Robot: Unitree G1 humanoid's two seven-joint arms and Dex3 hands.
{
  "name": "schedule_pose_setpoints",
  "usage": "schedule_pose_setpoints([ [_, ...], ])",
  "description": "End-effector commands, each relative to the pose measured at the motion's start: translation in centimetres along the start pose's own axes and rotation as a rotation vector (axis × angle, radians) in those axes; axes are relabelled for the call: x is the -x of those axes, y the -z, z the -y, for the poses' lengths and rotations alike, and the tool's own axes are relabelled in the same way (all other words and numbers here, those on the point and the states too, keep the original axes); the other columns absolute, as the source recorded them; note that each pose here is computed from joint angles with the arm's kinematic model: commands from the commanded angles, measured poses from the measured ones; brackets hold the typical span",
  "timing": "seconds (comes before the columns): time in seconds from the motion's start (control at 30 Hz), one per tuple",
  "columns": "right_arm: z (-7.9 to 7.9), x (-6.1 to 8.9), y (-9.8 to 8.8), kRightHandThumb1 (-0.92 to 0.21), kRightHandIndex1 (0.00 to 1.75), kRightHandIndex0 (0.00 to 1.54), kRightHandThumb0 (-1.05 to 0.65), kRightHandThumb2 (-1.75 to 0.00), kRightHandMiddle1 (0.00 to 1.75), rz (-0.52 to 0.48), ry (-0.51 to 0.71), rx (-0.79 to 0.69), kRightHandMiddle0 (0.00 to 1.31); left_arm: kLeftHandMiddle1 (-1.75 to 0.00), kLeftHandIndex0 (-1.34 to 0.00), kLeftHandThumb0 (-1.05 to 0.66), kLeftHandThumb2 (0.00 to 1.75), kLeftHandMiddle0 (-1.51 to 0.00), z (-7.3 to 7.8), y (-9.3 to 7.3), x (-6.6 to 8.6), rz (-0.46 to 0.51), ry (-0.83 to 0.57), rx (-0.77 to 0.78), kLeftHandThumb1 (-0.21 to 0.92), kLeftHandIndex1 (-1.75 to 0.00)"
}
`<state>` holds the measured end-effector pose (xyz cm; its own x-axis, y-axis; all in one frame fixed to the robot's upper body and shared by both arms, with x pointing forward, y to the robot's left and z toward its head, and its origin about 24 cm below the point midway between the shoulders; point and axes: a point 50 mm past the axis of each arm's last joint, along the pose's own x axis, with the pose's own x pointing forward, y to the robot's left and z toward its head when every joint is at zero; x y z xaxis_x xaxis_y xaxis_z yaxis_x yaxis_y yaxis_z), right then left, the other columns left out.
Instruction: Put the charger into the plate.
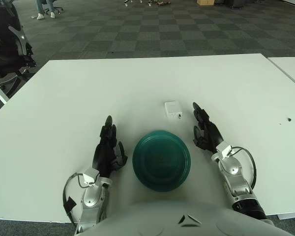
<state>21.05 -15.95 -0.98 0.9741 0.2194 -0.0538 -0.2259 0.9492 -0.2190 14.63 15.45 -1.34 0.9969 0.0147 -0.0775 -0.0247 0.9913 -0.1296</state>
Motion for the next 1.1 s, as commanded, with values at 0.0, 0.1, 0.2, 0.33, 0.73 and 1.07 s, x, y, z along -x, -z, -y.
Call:
schedule_pose_setpoints([
  [0.0, 0.6, 2.6, 3.8, -0.92, 0.0, 0.0, -1.04, -0.91, 0.01, -0.258, 0.024, -0.031, 0.01, 0.0, 0.0, -1.04, 1.0, 0.0, 0.3, 1.5, 0.4, -0.095, 0.005, 0.002, 0.92, 0.0],
  [0.1, 2.1, 0.1, 2.3, -0.92, 0.0, 0.0, -1.02, -0.91, 0.01, -0.209, 0.074, -0.052, 0.02, 0.0, 0.0, -1.04, 0.99, 0.0, 0.4, 1.6, 0.2, -0.098, 0.009, -0.003, 0.92, 0.0],
  [0.2, 3.8, -1.4, 1.4, -0.92, 0.0, 0.0, -0.98, -0.89, 0.03, -0.166, 0.098, -0.003, 0.03, 0.0, 0.0, -1.02, 0.99, 0.0, 0.6, 1.7, 0.1, -0.099, 0.023, 0.001, 0.92, 0.0],
  [0.33, 5.4, -3.5, -1.9, -0.92, 0.0, 0.0, -0.94, -0.87, 0.04, -0.052, 0.109, 0.196, 0.05, 0.0, 0.0, -1.01, 0.99, 0.0, 1.1, 1.7, -0.1, -0.088, 0.043, 0.022, 0.92, 0.0],
  [0.73, 3.8, -7.9, -10.5, -0.92, 0.04, 0.12, -0.96, -0.76, 0.29, 0.085, -0.019, 0.732, 0.0, 0.0, -0.01, -1.01, 1.05, 0.0, 1.6, 1.9, -0.6, -0.083, 0.067, 0.024, 0.92, -0.01],
  [1.07, 0.8, -10.6, -13.4, -0.92, 0.03, 0.14, -0.98, -0.65, 0.3, 0.138, -0.161, 1.11, 0.0, 0.0, -0.06, -1.04, 1.04, -0.01, 2.0, 2.5, -1.3, -0.067, 0.037, -0.002, 0.92, -0.05],
])
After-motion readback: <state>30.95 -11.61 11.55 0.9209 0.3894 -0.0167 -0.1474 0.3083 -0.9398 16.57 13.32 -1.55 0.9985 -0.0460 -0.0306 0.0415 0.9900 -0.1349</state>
